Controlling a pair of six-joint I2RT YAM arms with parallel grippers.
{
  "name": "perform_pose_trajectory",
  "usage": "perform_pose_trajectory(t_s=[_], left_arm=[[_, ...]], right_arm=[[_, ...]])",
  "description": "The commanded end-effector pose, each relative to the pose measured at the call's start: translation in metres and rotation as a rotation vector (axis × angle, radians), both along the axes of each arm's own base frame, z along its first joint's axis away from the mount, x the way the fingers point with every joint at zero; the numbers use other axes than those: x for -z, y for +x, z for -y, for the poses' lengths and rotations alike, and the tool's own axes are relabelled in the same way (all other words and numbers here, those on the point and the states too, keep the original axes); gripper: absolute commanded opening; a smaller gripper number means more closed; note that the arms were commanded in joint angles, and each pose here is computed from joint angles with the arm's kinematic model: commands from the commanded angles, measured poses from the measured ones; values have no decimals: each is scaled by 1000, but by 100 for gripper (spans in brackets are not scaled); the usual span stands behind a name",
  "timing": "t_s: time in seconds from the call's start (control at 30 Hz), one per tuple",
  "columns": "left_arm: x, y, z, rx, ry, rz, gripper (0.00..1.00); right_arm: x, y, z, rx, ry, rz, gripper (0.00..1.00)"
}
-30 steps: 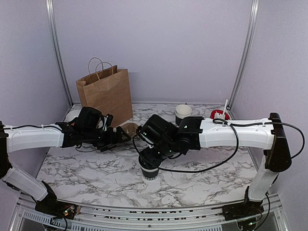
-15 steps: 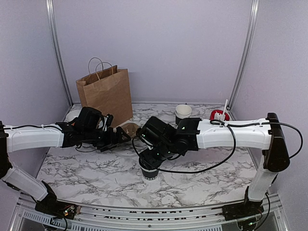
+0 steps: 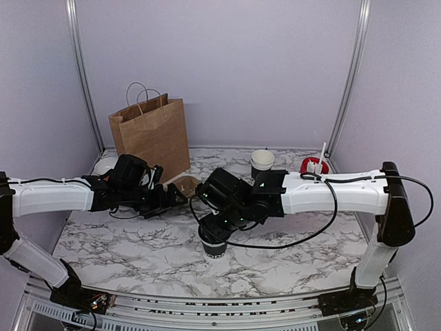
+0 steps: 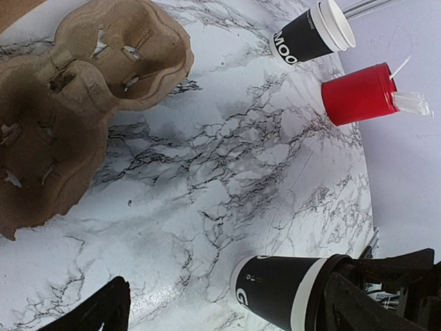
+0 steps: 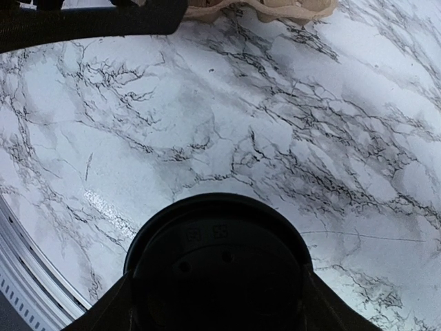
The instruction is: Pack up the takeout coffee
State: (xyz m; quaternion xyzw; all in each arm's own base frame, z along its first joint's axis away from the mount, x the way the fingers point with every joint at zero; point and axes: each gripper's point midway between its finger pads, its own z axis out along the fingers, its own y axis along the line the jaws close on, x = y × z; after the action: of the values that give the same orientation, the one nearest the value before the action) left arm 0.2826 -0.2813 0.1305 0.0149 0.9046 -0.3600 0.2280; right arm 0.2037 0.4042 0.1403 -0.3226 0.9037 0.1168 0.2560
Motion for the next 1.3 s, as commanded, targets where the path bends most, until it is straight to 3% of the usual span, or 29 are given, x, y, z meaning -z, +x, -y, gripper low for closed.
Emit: perform_pose_trajectory(t_s=[0.0, 0.83, 1.07, 1.27], left_arm=[[4, -3, 1, 18, 19, -16, 99], [5, -1, 7, 47, 32, -33, 99], [8, -32, 21, 142, 8, -82, 98], [11, -52, 25, 179, -24, -139, 90]], right_arm=[[13, -7, 4, 6, -38, -4, 66], [28, -2, 35, 105, -111, 62, 71], [33, -3, 35, 105, -106, 52, 71], [30, -4, 31, 97, -87, 47, 71]])
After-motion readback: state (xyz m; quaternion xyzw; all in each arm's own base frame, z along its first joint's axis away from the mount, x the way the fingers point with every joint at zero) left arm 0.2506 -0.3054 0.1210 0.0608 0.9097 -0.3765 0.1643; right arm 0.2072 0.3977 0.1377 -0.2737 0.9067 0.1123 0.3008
